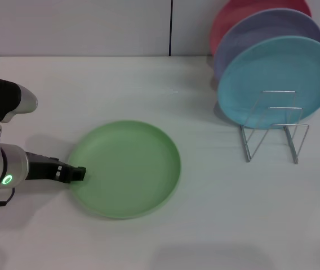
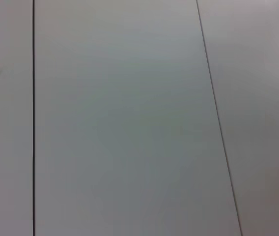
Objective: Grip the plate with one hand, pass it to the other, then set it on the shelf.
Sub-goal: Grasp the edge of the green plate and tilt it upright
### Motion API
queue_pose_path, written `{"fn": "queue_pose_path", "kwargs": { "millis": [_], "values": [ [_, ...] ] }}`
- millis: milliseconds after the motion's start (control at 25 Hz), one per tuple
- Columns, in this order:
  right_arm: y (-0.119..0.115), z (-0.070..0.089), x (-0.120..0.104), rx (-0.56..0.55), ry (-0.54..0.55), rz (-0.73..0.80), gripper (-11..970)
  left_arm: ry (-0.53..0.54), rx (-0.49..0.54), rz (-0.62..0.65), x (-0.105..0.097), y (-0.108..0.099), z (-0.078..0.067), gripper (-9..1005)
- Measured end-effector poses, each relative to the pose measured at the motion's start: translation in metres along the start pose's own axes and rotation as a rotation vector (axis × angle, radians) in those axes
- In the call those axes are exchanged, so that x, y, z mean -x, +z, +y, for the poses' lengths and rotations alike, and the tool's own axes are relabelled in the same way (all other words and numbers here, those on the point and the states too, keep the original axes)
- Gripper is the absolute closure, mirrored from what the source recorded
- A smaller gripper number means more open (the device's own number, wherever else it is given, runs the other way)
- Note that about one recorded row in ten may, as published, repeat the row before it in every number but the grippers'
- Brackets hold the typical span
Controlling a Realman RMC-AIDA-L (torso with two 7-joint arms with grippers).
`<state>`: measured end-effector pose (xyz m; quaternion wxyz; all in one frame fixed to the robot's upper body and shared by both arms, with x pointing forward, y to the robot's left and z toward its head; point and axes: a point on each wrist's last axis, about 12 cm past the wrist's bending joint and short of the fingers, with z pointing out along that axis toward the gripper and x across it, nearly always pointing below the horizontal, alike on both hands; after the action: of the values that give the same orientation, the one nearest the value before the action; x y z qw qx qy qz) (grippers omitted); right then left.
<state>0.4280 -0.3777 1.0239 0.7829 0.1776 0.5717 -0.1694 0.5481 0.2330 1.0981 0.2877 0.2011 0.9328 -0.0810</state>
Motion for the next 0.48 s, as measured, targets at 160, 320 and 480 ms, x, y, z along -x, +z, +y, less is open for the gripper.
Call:
{"fn": "queue_pose_path", "kwargs": {
  "millis": [160, 320, 480],
  "values": [
    [0.0001, 0.0001, 0.0000, 0.000, 0.000, 0.000, 162, -0.001, 0.000, 0.000, 0.0001, -0.0002, 0.0001, 321],
    [0.0000, 0.0002, 0.0000, 0.000, 0.001, 0.000, 162, -0.001, -0.001, 0.000, 0.0004, -0.0003, 0.0000, 320],
    [0.0000, 0.0005, 0.0002, 0.001, 0.002, -0.002, 162, -0.003, -0.005, 0.001, 0.0005, -0.0003, -0.0006, 341]
  ]
}}
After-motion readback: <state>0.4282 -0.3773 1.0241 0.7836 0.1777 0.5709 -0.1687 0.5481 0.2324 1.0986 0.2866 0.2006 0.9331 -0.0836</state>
